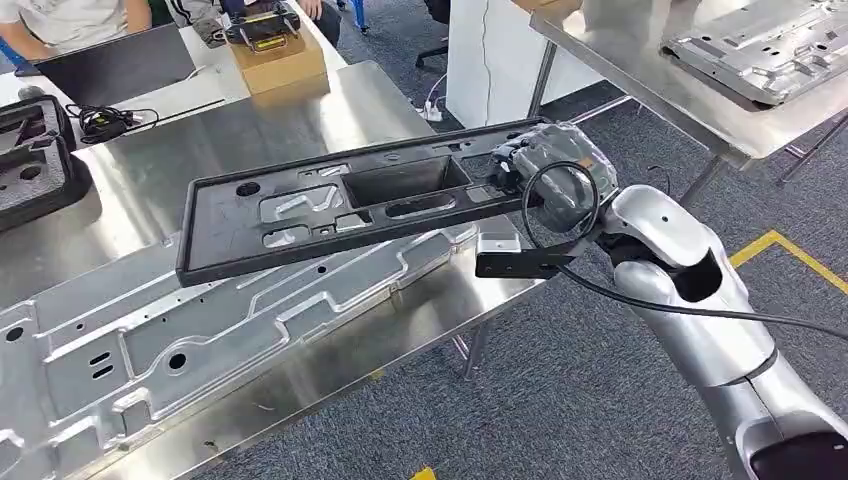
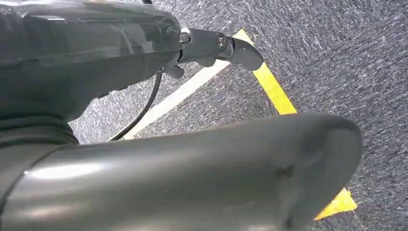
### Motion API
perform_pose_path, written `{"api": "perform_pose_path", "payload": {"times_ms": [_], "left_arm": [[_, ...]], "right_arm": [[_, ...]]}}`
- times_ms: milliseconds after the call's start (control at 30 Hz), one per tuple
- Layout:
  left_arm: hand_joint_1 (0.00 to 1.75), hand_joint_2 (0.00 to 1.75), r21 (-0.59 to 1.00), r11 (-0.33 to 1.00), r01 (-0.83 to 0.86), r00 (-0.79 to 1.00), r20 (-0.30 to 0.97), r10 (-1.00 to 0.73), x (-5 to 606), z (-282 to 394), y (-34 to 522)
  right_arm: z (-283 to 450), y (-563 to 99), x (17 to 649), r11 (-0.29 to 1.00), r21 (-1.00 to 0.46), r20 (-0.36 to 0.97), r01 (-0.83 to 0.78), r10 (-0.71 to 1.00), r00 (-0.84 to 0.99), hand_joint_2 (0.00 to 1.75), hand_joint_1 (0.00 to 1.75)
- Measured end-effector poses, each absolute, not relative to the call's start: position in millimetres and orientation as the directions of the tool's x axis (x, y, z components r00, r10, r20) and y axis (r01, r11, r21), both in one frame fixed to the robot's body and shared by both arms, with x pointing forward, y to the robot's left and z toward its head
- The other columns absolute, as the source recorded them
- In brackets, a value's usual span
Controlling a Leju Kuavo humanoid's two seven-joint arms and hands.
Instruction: Take the parts from the cabinet and place them on the table.
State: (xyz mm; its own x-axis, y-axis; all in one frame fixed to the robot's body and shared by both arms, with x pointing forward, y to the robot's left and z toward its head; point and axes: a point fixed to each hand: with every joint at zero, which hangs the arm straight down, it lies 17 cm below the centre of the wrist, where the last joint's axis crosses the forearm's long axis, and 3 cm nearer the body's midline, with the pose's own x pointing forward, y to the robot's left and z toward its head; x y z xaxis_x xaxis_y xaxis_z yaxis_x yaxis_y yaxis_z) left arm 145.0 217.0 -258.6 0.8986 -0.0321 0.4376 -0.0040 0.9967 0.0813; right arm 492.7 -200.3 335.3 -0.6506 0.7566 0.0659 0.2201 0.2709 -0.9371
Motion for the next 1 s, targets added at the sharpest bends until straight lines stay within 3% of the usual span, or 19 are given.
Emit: {"api": "perform_pose_path", "payload": {"times_ms": [1000], "left_arm": [[0.0,0.0,0.087,0.996,-0.027,0.902,0.432,-0.013,141.4,-259.8,221.1]], "right_arm": [[317.0,-213.6,482.8,0.267,-0.942,0.078,0.204,0.764,-0.64,1.75,1.75]]}}
